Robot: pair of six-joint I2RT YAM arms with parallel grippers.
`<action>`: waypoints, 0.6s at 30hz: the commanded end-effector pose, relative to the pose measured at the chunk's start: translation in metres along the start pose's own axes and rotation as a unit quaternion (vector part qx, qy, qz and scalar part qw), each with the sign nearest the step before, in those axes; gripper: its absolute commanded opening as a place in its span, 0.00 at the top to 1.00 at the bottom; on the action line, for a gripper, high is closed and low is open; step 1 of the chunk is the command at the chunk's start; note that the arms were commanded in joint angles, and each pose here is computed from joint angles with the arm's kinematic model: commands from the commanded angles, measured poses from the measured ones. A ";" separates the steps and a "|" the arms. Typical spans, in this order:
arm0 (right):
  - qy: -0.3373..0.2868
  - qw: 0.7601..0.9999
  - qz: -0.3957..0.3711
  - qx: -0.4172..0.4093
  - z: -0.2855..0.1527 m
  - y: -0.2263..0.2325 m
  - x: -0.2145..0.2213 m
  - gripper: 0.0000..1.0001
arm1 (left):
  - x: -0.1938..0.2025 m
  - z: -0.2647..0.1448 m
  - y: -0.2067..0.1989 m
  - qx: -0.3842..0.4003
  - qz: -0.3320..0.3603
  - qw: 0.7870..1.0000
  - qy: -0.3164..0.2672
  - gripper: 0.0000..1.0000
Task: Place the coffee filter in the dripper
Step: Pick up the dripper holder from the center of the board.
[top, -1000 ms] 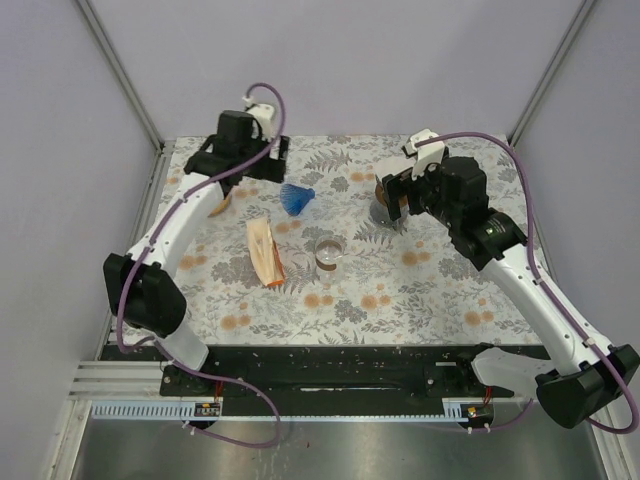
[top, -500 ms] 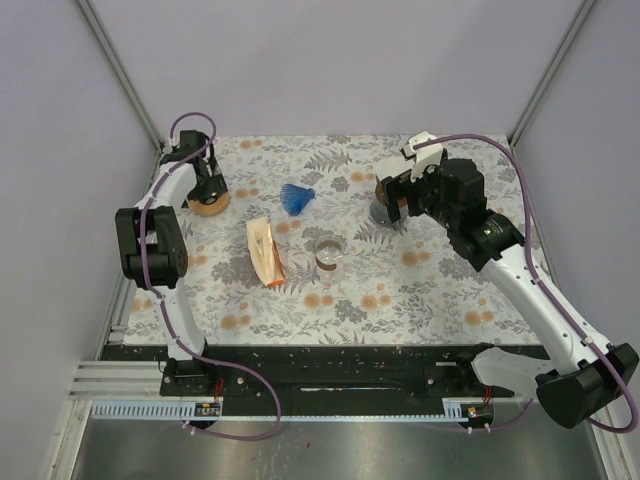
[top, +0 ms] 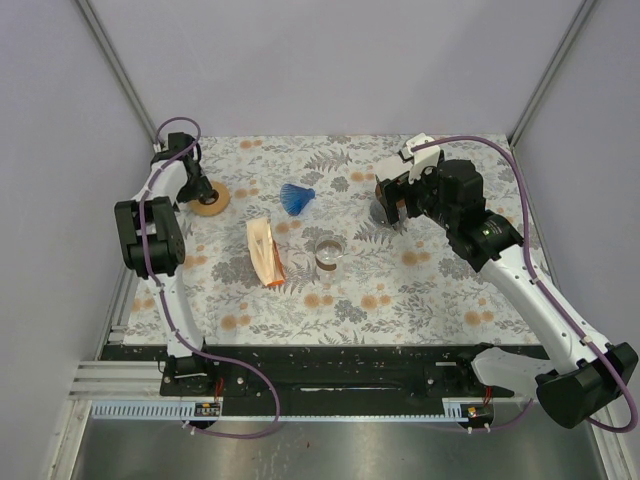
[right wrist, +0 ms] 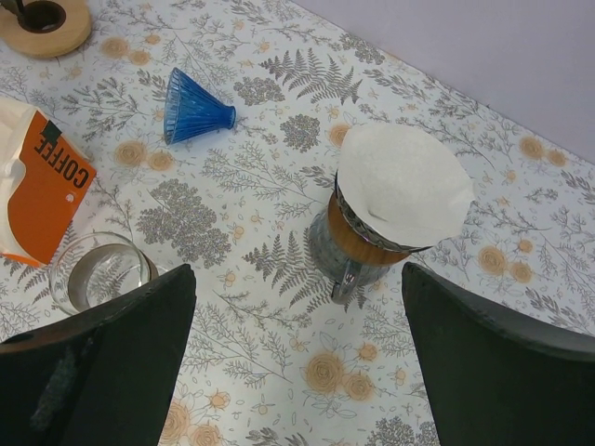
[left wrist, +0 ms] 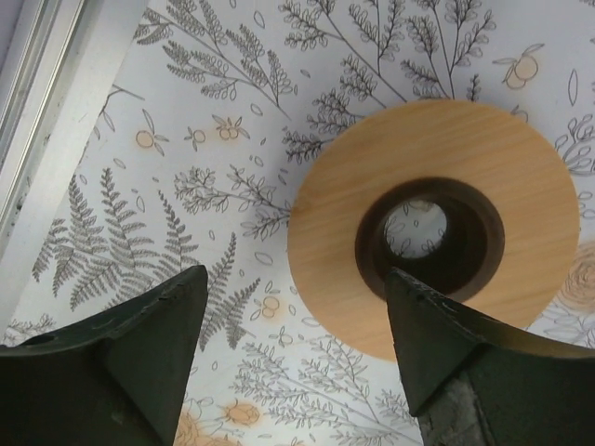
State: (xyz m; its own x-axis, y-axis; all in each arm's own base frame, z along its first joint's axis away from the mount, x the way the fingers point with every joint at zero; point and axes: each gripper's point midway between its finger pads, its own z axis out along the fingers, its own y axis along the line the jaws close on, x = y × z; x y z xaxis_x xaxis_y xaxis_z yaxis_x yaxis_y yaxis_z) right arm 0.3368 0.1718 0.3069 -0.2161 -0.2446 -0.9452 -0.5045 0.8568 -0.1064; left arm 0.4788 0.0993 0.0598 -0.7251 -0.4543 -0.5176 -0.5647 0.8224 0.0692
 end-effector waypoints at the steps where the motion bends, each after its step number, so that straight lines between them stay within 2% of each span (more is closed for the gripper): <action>1: -0.037 0.999 -0.007 -0.004 -0.005 0.000 -0.018 0.01 | -0.011 0.010 -0.011 0.009 -0.009 1.000 -0.004 0.20; 11: -0.032 0.999 -0.009 -0.007 -0.002 0.001 -0.016 0.01 | 0.009 0.026 -0.021 0.034 0.008 0.999 0.036 0.31; 13: -0.031 0.999 -0.009 -0.006 -0.002 0.001 -0.015 0.01 | 0.012 0.026 -0.023 0.040 0.007 0.998 0.041 0.42; 18: -0.034 0.999 -0.009 -0.006 -0.005 0.001 -0.017 0.01 | 0.009 0.017 -0.026 0.055 0.008 0.998 0.038 0.78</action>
State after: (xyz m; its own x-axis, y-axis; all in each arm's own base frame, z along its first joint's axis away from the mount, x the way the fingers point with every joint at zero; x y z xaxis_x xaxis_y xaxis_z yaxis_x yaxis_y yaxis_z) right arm 0.3374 0.1733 0.3091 -0.2042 -0.2440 -0.9480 -0.5106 0.8528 -0.1096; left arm 0.4941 0.0932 0.0328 -0.7440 -0.4686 -0.4763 -0.5432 0.8393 0.0229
